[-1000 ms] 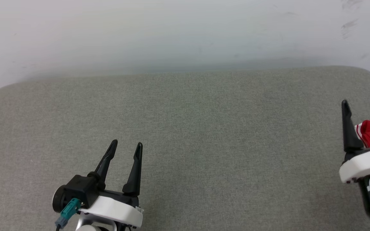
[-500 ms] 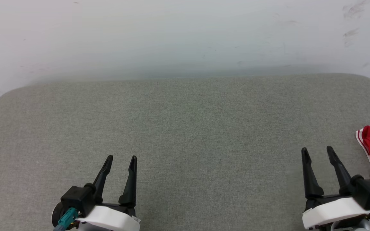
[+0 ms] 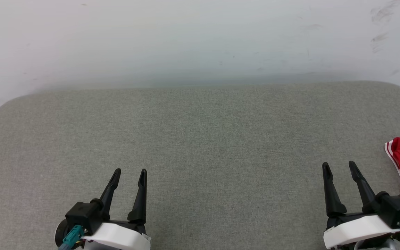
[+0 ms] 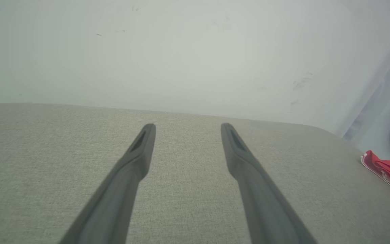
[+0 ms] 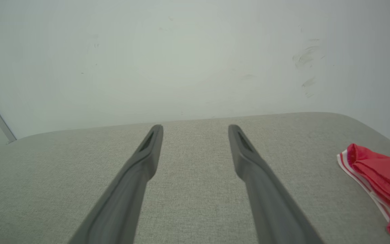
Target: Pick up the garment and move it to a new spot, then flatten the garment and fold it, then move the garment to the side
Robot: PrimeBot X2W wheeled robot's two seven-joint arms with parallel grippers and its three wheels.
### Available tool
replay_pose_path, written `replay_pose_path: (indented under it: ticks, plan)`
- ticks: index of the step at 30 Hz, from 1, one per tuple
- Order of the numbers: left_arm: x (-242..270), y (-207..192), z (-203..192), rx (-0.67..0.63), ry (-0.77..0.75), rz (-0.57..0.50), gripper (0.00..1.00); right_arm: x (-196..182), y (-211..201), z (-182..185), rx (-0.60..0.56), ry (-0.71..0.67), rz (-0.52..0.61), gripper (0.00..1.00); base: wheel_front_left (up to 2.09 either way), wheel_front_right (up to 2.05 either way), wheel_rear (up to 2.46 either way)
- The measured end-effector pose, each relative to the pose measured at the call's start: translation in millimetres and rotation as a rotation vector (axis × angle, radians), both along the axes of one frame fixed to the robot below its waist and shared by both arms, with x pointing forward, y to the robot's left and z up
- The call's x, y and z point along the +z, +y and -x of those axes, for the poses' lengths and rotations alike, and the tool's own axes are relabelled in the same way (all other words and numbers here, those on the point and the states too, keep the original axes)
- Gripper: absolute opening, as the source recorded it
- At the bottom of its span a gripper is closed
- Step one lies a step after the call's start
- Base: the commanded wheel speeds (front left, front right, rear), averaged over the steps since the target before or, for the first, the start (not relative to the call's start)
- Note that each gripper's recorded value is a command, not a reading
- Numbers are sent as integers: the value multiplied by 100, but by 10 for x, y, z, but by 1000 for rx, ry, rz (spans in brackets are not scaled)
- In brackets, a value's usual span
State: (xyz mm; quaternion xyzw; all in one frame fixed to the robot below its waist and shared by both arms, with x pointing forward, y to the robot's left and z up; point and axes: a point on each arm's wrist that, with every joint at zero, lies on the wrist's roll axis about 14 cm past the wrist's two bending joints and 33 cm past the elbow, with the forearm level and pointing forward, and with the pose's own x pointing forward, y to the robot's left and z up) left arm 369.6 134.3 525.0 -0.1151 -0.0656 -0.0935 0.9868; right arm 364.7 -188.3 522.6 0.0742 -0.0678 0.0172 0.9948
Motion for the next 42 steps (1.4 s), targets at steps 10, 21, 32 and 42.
replay_pose_path:
  ticks: [10,21,32,42]
  plan:
    - [12,-20,1,-6,-7,-20,100,-19,5,-7,1,4,-9,100,0,0,0]
    - [-10,-10,5,-3,-1,-27,100,-9,13,-9,3,1,-13,100,0,0,0]
    - [-39,-7,10,-2,9,-17,100,-10,26,-17,7,1,-17,100,0,0,0]
    - [-316,45,99,15,118,67,0,-293,-15,64,-10,100,-112,0,0,0,0]
